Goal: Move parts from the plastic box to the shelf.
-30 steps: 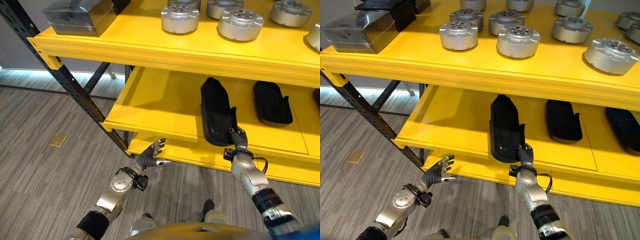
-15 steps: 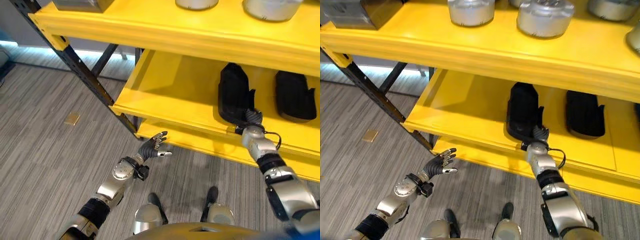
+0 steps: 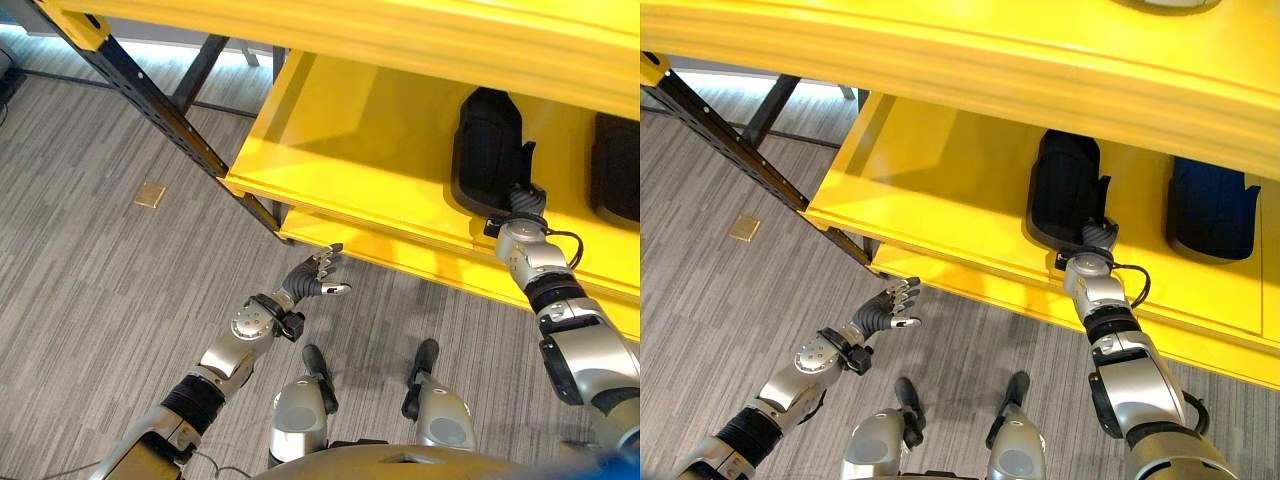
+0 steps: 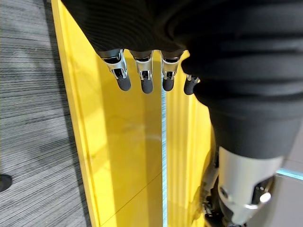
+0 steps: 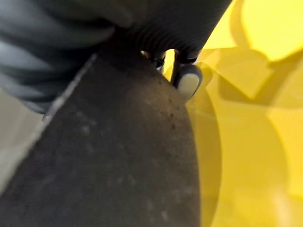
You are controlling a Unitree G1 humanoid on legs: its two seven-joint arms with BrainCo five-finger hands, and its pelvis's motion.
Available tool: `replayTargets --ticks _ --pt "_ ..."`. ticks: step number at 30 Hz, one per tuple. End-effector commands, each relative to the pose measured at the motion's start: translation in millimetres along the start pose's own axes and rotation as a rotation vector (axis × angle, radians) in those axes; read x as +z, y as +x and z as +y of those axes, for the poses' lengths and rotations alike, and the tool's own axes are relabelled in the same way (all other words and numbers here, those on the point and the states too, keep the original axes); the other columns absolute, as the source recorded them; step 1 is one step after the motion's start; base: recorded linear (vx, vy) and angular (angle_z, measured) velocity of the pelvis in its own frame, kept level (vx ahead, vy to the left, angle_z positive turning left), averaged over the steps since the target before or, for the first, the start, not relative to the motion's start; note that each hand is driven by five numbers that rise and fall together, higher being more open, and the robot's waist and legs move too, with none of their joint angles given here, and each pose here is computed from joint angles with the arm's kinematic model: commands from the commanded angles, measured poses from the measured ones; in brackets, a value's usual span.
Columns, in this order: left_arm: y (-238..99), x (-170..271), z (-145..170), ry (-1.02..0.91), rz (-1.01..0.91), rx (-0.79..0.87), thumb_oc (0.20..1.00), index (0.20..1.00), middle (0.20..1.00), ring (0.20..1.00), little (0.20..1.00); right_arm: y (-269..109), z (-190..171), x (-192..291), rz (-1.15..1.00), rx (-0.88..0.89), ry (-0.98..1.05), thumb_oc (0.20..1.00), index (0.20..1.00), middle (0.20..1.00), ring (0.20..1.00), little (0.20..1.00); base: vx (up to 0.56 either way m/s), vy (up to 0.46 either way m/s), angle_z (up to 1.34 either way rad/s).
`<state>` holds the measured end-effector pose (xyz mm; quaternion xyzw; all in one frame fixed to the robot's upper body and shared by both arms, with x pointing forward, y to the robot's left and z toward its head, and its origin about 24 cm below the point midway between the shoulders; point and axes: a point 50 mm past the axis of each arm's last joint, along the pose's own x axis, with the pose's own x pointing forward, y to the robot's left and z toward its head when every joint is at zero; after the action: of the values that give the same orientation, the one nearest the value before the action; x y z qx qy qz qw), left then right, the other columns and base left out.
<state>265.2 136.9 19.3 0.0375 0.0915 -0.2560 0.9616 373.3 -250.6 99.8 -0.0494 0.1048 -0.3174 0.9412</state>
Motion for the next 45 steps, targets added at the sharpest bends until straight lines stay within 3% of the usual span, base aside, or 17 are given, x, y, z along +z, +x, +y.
replayTargets --ticks 1,39,45 --pt "0.8 16.5 -11.5 -0.013 -0.109 -0.032 1.000 1.000 1.000 1.000 1.000 8.1 -6.8 43.7 -0.118 -0.053 0.035 0.200 0.200 0.200 0.200 0.200 -0.04 0.000 -0.01" --pt "10.0 26.8 -28.3 0.002 -0.126 -0.054 1.000 1.000 1.000 1.000 1.000 3.7 -16.7 144.0 -0.365 -0.217 0.002 0.200 0.200 0.200 0.200 0.200 -0.01 -0.003 0.00" --pt "9.9 24.5 -31.9 0.007 -0.103 -0.067 1.000 1.000 1.000 1.000 1.000 5.4 -31.1 160.8 -0.387 -0.285 -0.003 0.200 0.200 0.200 0.200 0.200 0.05 -0.026 0.01"
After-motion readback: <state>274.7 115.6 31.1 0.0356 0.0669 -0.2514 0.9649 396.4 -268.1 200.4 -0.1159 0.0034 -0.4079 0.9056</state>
